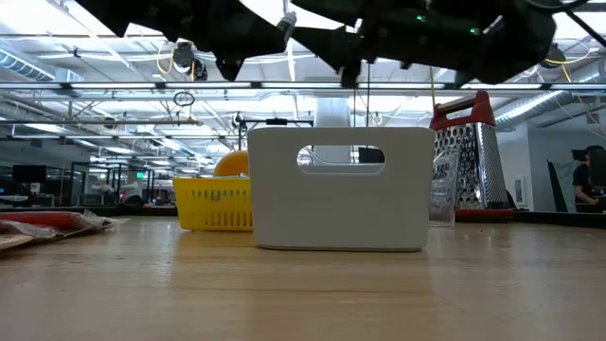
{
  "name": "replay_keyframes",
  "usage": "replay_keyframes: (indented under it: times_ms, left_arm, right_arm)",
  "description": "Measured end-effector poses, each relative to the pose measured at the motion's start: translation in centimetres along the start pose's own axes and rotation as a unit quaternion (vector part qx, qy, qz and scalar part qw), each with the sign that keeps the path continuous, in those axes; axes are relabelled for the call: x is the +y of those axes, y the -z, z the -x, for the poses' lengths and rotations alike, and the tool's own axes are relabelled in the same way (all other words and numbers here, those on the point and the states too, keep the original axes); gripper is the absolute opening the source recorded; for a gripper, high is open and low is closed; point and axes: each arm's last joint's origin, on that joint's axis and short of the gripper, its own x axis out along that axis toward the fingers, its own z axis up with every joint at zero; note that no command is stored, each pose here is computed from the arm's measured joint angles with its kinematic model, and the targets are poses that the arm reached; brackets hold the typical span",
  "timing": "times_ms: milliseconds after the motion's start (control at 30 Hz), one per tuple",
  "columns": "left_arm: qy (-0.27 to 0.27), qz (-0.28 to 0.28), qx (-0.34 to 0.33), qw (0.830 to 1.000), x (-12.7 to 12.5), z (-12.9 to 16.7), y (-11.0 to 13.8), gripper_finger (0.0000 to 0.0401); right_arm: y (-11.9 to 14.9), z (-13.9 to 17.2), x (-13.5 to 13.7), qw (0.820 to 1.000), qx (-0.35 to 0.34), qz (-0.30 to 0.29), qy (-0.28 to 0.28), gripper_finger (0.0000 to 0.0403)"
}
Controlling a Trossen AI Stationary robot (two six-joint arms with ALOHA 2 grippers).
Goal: Pick & Place Food Item
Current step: Put the left green food coloring bottle into the gray bin
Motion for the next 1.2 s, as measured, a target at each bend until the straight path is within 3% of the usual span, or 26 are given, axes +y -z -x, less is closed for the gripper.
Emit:
replay_keyframes:
  times_ms: [233,733,933,1067,1200]
  left_arm:
    - [0.0,-0.011,-0.004,1.0,0.0,0.0,-0.1,0.0056]
    - [0.002,-0.017,-0.002,1.0,0.0,0.0,0.0,0.0056]
    - [0.001,-0.011,-0.002,1.0,0.0,0.0,-0.1,0.0057]
    - [-0.008,0.029,-0.007,1.0,0.1,0.0,-0.2,0.0084]
    - [-0.017,0.04,0.001,0.999,0.3,0.1,0.0,0.0144]
  right_arm:
    - [0.3,-1.6,-0.1,1.0,-0.003,0.0,0.0,0.023]
    - [0.2,-1.6,0.0,1.0,0.002,-0.008,0.001,0.0061]
    - [0.0,-1.6,0.0,1.0,0.002,0.014,0.0,0.0055]
    - [-0.9,-1.4,0.2,1.0,0.008,0.024,-0.012,0.0055]
    - [-2.6,-0.8,0.4,0.999,0.025,0.034,-0.025,0.0055]
